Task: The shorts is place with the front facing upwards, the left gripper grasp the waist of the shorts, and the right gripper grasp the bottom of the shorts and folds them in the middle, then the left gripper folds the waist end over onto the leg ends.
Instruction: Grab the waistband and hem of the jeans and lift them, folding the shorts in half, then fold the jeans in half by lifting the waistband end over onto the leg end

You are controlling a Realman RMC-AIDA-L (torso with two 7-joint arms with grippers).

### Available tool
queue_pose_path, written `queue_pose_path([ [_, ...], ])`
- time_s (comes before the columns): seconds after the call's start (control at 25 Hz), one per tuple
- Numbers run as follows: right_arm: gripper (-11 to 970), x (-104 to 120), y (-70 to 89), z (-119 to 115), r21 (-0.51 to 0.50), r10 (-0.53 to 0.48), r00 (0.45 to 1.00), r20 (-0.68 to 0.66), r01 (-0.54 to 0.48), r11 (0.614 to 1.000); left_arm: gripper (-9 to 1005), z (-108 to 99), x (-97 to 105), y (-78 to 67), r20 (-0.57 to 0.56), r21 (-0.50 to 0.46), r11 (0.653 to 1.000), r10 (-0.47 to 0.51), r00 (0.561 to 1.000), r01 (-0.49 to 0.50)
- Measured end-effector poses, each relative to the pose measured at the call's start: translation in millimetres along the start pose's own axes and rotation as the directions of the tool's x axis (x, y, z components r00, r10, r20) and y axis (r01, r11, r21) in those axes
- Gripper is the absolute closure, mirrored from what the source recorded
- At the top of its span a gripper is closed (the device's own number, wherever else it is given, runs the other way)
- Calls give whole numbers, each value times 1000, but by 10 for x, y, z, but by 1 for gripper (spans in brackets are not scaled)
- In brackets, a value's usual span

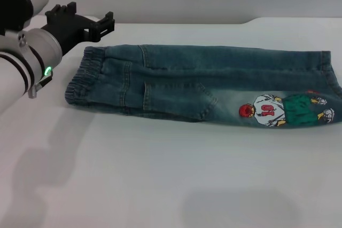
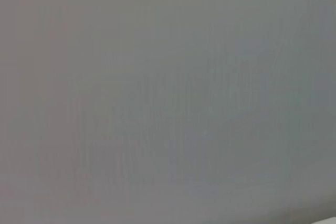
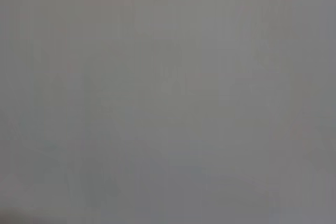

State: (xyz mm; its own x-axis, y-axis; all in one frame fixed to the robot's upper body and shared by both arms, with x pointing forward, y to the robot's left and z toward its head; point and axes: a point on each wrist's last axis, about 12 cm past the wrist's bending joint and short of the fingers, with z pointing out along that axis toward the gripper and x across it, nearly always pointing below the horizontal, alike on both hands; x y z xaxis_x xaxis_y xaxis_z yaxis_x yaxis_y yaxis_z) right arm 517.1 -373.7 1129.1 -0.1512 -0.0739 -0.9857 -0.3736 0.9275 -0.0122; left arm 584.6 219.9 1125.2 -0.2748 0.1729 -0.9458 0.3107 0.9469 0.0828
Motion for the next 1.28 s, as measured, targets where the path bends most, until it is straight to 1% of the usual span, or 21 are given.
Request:
queue_pose_path([
  [0.12,286,91,58,46,33,-97,995,-4,97,995,154,-11,40,-36,9,3,1000,7,1000,-7],
  [0.16,283,131,92,48,38,-128,992,12,128,991,137,-20,56,-64,29,3,1000,13,999,-13],
  [0.2,279,196,143,42,44,-176,984,33,175,984,138,-20,56,-64,29,3,1000,13,999,-13],
  [0.24,279,293,226,39,62,-230,970,77,225,972,139,-35,81,-60,58,-10,1000,12,998,-11],
  [0.28,279,293,226,39,62,-230,970,77,225,972,140,-35,81,-60,58,-10,1000,12,998,-11],
  [0.36,280,405,277,27,125,-237,963,128,222,967,143,-57,128,-46,86,-28,1000,5,996,-3],
  [0.48,280,530,282,21,198,-227,965,132,199,960,146,-81,187,-52,112,-40,999,2,994,2],
  [0.6,281,667,351,68,214,-265,959,101,239,947,147,-87,233,-71,121,-42,999,8,993,-3],
  [0.76,281,722,395,123,247,-287,953,94,257,934,147,-80,257,-97,125,-37,999,13,992,-8],
  [0.88,282,726,372,160,249,-286,954,85,257,934,147,-86,258,-101,129,-37,999,12,992,-7],
  [0.96,282,733,349,169,264,-260,962,81,231,937,146,-89,255,-115,130,-34,999,11,991,-7],
  [1.08,283,773,334,208,302,-175,984,25,159,940,146,-91,258,-132,130,-29,1000,7,992,-3],
  [1.2,283,777,245,251,369,-59,997,-55,75,926,146,-91,268,-144,123,-22,1000,-7,992,10],
  [1.28,283,746,208,258,381,-16,997,-81,46,923,147,-83,272,-145,117,-18,1000,-12,993,14],
])
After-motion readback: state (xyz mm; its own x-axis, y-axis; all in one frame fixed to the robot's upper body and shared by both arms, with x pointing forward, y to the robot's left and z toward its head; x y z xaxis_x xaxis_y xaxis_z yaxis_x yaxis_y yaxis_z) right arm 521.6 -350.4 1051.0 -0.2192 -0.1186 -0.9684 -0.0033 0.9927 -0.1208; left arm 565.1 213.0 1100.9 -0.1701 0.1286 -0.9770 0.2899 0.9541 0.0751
